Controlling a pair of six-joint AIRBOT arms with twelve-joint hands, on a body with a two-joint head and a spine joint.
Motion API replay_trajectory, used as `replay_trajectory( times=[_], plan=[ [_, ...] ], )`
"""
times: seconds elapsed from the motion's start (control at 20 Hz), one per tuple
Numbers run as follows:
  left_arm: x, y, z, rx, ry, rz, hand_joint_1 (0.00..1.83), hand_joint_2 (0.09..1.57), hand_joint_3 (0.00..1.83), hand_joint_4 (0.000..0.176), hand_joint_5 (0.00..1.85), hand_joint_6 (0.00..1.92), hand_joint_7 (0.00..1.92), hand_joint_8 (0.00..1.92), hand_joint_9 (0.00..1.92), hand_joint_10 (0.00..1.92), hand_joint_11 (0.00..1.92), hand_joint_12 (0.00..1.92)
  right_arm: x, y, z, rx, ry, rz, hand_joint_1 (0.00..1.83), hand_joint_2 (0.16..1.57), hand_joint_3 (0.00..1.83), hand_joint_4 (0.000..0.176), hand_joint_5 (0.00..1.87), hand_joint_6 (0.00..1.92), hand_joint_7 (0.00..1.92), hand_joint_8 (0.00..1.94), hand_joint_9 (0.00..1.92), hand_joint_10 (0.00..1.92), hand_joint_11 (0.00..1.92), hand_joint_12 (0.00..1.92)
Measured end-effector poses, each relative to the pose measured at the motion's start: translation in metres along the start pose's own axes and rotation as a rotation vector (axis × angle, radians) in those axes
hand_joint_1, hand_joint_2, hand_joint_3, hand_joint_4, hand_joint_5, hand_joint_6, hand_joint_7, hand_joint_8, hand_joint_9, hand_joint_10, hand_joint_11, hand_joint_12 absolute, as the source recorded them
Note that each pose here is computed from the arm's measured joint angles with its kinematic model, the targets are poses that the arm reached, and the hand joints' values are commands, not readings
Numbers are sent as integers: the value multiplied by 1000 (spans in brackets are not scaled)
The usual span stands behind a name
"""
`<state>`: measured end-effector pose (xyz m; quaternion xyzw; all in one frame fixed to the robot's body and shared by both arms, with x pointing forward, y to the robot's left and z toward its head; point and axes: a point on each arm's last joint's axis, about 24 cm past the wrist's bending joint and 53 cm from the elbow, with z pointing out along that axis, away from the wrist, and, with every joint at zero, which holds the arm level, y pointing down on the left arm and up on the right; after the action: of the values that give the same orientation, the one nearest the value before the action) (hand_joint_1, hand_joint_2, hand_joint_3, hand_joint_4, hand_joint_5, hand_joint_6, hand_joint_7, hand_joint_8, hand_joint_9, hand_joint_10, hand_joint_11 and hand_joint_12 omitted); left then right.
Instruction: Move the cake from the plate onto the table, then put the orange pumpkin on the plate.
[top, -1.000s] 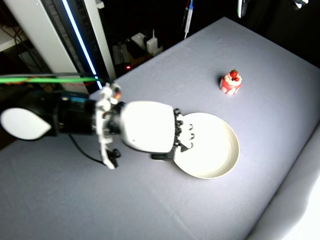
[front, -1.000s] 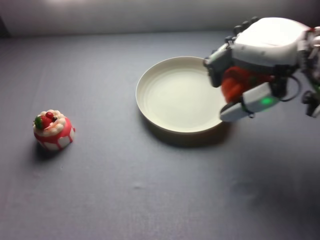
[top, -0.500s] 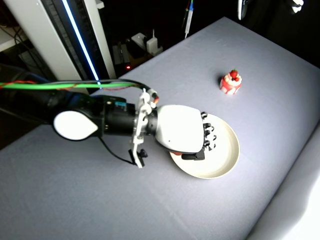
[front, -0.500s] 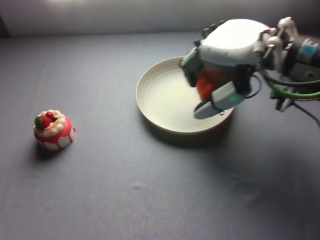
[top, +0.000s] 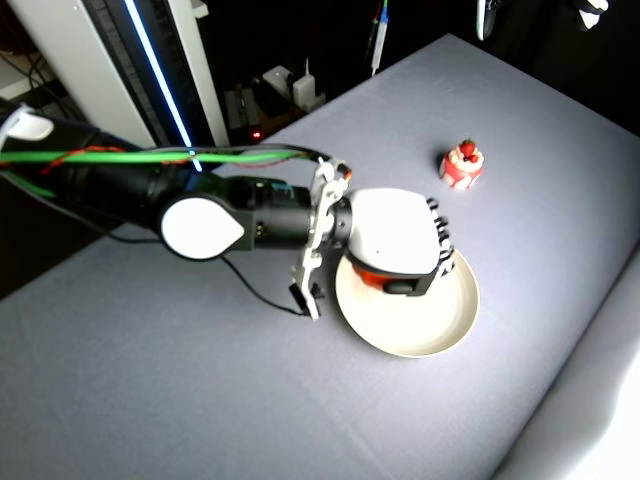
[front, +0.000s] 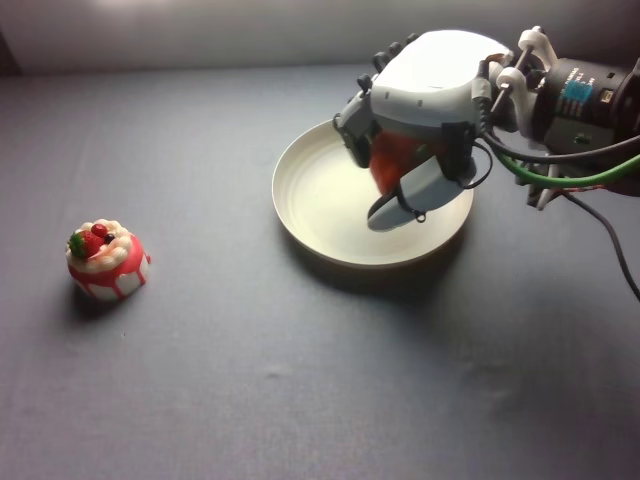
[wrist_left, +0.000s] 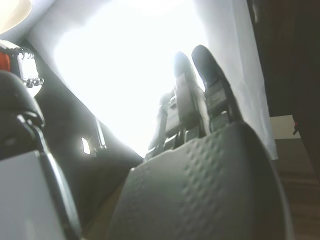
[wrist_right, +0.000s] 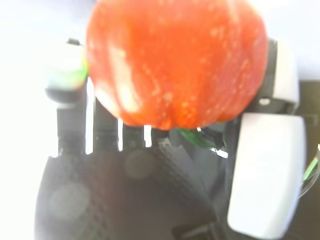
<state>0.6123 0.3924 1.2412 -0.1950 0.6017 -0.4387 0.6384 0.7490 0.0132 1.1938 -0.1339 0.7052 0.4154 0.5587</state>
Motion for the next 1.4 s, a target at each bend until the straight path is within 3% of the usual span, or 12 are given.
replay_trajectory(
  times=[0.45,0.55,0.8,0.9,0.95,1.2,1.35,1.4],
  plan=[
    [2,2,0,-4,3,-3,1054,877,0,0,56,2,40,1,304,2,0,720,-2,-17,0,46,5,-5,1321,1146,1,0,977,1921,1046,1939,1134,1921,1201,1921],
    [2,1,0,0,0,-6,1050,873,1,0,43,0,28,0,279,3,0,585,-3,-19,0,52,1,5,1316,1187,17,0,1004,1921,1096,1941,1195,1921,1257,1921],
    [2,1,0,0,3,-7,1050,879,1,0,49,1,33,2,299,4,0,674,-5,-22,-1,60,-2,12,1316,1166,2,0,1005,1921,1076,1941,1159,1921,1222,1921],
    [2,1,0,1,2,-8,1048,874,0,7,52,0,37,1,276,2,0,571,-5,-23,-1,62,-4,18,1329,1152,0,0,1028,1921,1084,1941,1157,1921,1219,1921],
    [2,1,0,2,2,-8,1037,878,1,0,42,0,34,0,274,1,0,556,-5,-23,-1,62,-5,19,1342,1146,0,0,1024,1921,1079,1941,1152,1921,1220,1921],
    [3,1,0,2,6,-8,1047,888,2,0,52,1,37,1,308,10,0,622,-6,-23,-1,63,-7,27,1374,1136,0,0,1014,1921,1073,1941,1137,1921,1208,1921],
    [3,1,0,3,5,-9,1041,897,3,0,57,2,39,1,305,4,0,573,-7,-19,0,52,-18,57,1339,1149,0,0,923,1921,1000,1941,1065,1921,1135,1921],
    [3,1,0,3,6,-8,1018,890,0,9,60,2,47,4,305,4,0,573,-7,-15,0,42,-22,66,1303,1169,8,0,883,1921,977,1941,1062,1921,1124,1921]
  ],
)
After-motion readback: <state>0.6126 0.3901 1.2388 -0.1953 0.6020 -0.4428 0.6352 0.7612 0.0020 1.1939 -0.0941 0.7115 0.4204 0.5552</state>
